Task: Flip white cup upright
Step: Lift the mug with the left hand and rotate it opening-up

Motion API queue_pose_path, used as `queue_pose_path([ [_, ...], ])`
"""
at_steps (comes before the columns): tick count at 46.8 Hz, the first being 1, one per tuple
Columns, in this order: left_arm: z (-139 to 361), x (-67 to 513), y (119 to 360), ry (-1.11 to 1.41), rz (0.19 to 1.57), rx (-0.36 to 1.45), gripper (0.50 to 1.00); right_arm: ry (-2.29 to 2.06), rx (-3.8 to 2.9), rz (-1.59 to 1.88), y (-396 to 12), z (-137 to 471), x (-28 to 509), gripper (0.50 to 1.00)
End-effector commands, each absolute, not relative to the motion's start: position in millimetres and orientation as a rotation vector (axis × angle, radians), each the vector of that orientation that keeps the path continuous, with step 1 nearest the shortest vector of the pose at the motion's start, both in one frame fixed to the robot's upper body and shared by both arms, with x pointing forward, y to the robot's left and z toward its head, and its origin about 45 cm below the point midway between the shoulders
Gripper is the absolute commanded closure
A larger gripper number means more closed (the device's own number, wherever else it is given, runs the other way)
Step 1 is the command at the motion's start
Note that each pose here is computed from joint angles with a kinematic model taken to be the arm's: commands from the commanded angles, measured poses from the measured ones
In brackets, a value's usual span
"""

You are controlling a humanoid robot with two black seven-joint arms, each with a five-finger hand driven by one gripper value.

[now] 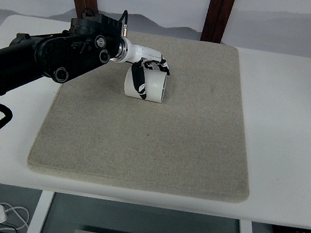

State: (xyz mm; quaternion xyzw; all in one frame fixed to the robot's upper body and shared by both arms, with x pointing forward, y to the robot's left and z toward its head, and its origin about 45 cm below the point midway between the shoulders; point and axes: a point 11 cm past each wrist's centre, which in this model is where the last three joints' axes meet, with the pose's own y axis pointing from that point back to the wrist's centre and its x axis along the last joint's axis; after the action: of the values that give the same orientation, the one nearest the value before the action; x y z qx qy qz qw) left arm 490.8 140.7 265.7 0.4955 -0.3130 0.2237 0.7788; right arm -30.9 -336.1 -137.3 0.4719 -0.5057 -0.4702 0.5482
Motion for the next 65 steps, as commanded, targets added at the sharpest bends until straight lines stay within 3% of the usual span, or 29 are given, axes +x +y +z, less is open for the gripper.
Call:
queue_pose_path([
  [1, 269, 492, 139, -0.674, 0.492, 1.057, 1.0, -1.197, 1.119, -1.114, -336, -137, -31, 0.548],
  [28, 294, 497, 137, -0.53, 0.579, 0.877, 1.0, -1.198, 1.117, -1.113, -336, -137, -31, 0.548],
  [41, 318, 501, 146, -0.377, 0.652, 0.667, 1.0, -1.197, 1.119, -1.114, -336, -137, -31, 0.548],
  [54, 343, 501, 173, -0.233, 0.69, 0.38, 1.0, -1.198, 1.117, -1.113, -336, -137, -31, 0.548],
  [65, 337, 508, 215, -0.113, 0.761, 0.212, 1.0, -1.199, 1.118, -1.115, -336, -137, -31, 0.548],
])
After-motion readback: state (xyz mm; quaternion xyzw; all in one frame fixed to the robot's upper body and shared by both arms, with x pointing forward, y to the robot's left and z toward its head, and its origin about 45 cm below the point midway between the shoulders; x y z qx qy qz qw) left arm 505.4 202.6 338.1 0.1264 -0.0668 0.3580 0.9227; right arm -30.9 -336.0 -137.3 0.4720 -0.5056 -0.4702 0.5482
